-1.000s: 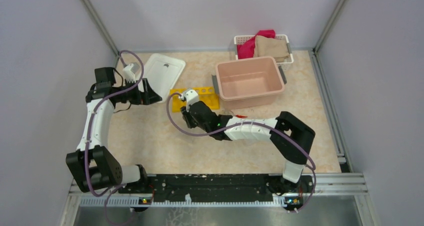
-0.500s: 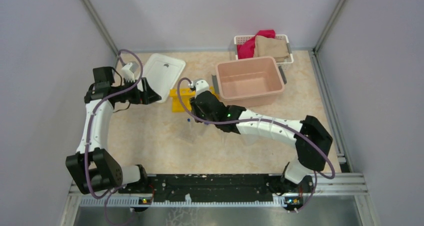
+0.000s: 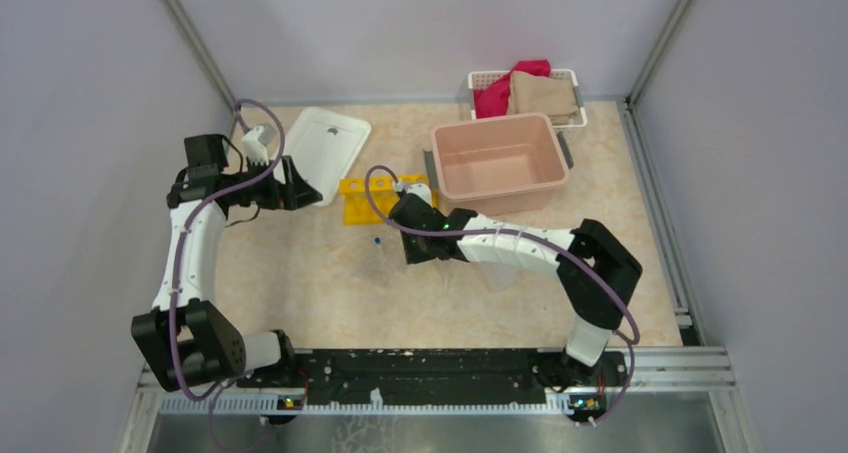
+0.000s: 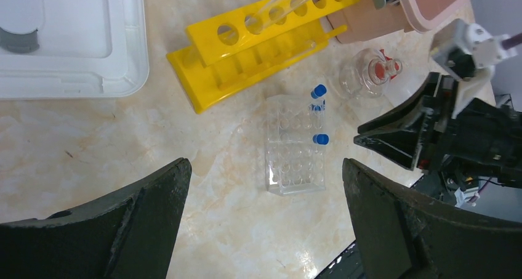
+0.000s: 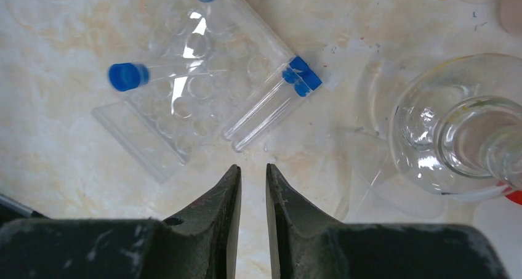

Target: Organize the chemistry lab equipment

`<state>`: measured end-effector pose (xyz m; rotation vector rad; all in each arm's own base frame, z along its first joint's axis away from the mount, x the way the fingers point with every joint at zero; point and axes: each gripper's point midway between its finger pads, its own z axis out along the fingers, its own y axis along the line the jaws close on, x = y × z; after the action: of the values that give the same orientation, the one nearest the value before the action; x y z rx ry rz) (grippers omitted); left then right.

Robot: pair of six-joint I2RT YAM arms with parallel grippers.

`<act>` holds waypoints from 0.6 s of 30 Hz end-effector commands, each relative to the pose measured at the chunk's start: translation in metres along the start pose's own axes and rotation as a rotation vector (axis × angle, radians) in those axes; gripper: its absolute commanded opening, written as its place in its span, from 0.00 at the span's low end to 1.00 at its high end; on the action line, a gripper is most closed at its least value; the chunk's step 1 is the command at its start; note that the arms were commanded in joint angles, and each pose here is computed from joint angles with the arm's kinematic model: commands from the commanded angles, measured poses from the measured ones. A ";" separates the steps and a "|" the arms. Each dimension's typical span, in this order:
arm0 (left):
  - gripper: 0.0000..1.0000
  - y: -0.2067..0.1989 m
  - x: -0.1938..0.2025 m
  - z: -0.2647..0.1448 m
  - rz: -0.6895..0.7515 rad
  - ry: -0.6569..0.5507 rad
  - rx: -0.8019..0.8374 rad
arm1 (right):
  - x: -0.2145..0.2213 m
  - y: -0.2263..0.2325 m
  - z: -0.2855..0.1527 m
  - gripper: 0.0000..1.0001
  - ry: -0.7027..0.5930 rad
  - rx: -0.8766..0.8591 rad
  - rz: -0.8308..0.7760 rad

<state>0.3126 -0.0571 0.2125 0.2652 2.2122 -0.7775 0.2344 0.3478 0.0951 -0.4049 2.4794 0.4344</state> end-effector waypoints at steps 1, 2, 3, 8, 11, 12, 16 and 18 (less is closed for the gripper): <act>0.99 -0.010 -0.012 -0.011 0.032 -0.033 0.007 | 0.000 -0.002 0.021 0.21 0.009 0.006 0.064; 0.99 -0.010 -0.012 -0.011 0.031 -0.031 0.006 | 0.000 -0.003 0.026 0.22 0.008 0.016 0.070; 0.99 -0.010 -0.013 -0.012 0.032 -0.033 0.004 | 0.001 -0.007 0.031 0.23 0.012 0.030 0.082; 0.99 -0.010 -0.017 -0.013 0.037 -0.039 0.002 | -0.003 -0.016 0.049 0.26 -0.004 0.063 0.137; 0.99 -0.010 -0.019 -0.014 0.037 -0.042 0.004 | -0.002 -0.019 0.060 0.26 -0.002 0.079 0.152; 0.99 -0.010 -0.020 -0.014 0.038 -0.043 0.004 | -0.002 -0.021 0.063 0.26 -0.003 0.087 0.156; 0.99 -0.011 -0.021 -0.014 0.039 -0.044 0.004 | -0.002 -0.022 0.070 0.25 -0.008 0.096 0.166; 0.99 -0.010 -0.020 -0.014 0.039 -0.044 0.002 | -0.001 -0.024 0.073 0.25 -0.009 0.102 0.173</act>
<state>0.3133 -0.0558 0.2233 0.2669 2.2013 -0.7685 0.2640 0.3448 0.0260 -0.2126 2.5787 0.3462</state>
